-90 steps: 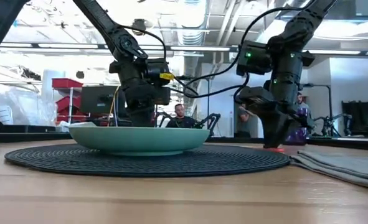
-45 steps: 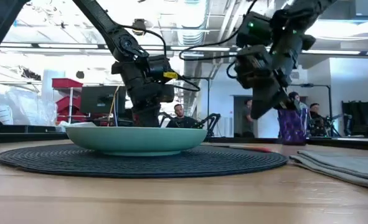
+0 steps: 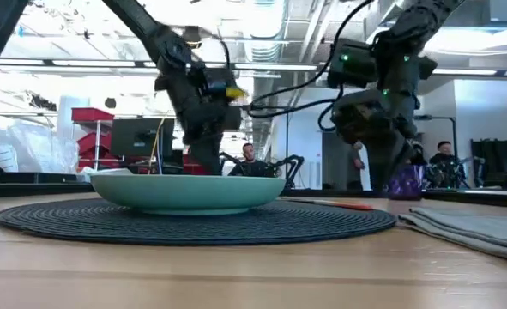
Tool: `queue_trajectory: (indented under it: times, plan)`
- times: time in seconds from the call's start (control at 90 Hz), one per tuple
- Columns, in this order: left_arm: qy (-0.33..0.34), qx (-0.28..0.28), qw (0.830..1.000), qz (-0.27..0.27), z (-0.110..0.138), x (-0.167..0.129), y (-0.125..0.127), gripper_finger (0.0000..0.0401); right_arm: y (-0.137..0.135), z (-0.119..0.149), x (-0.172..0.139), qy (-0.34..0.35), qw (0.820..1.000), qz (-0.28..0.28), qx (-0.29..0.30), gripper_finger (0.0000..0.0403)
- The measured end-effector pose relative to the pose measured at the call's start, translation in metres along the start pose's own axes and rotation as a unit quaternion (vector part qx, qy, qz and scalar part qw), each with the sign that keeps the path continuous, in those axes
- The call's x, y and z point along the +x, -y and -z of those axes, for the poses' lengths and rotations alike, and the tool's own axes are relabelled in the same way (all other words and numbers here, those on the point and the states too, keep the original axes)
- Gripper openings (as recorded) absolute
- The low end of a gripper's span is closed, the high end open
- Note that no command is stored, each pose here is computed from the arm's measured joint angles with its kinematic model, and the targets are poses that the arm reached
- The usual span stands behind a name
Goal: Set table place
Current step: Put the orange knife on the blue placemat to the right of the green plate
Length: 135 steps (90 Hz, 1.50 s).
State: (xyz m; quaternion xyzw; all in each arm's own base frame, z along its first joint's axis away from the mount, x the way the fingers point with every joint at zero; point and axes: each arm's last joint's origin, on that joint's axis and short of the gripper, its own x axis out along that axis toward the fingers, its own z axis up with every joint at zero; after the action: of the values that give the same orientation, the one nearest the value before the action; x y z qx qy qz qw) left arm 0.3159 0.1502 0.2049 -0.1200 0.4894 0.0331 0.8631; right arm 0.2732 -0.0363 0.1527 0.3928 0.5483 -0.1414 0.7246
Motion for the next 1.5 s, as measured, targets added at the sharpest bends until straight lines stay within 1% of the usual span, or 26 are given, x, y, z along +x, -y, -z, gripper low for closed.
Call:
queue_trajectory:
  times: [0.089,0.167,0.256,0.333,0.411,0.578,0.744,0.856,0.956,1.033,1.089,1.278,1.5]
  plan:
    - [0.037,0.019,0.999,-0.032,-0.010,-0.035,0.004,0.0000,-0.001,-0.002,0.001,0.004,1.000,-0.004,-0.004,0.0000]
    - [0.055,0.011,0.997,-0.046,-0.009,-0.064,0.005,0.0000,0.001,-0.005,0.000,0.016,1.000,-0.003,-0.003,0.0000]
    - [0.032,-0.007,0.998,-0.049,0.004,-0.088,0.008,0.0000,0.004,-0.007,-0.001,0.017,1.000,0.000,-0.012,0.0000]
    - [-0.008,-0.013,0.999,-0.043,0.020,-0.096,0.012,0.0000,0.004,-0.008,-0.001,0.022,0.999,-0.003,-0.026,0.0000]
    - [-0.039,-0.015,0.998,-0.037,0.035,-0.094,0.015,0.0000,0.004,-0.010,-0.002,0.029,0.999,-0.006,-0.032,0.0000]
    - [-0.055,-0.021,0.998,-0.030,0.059,-0.072,0.017,0.0000,0.005,-0.016,-0.003,0.050,0.998,-0.014,-0.031,0.0000]
    - [-0.062,-0.016,0.998,0.022,0.078,-0.050,0.028,0.0000,0.005,-0.017,-0.004,0.056,0.998,-0.017,-0.025,0.0000]
    - [-0.078,-0.007,0.996,0.031,0.091,-0.037,0.035,0.0000,0.005,-0.017,-0.004,0.056,0.998,-0.017,-0.020,0.0000]
    - [-0.063,-0.002,0.998,0.032,0.092,-0.031,0.037,0.0000,0.005,-0.017,-0.004,0.057,0.998,-0.019,-0.018,0.0000]
    - [-0.063,-0.007,0.997,0.034,0.094,-0.028,0.038,0.0000,0.005,-0.017,-0.004,0.058,0.998,-0.019,-0.018,0.0000]
    - [-0.055,-0.007,0.998,0.044,0.094,-0.026,0.040,0.0000,0.005,-0.017,-0.004,0.057,0.998,-0.019,-0.016,0.0000]
    - [-0.054,0.001,0.997,0.055,0.093,-0.024,0.048,0.0000,0.005,-0.017,-0.004,0.056,0.998,-0.018,-0.005,0.0000]
    - [-0.036,0.007,0.998,0.055,0.089,-0.022,0.051,0.0000,0.011,-0.018,0.014,0.023,1.000,-0.003,0.006,0.0000]
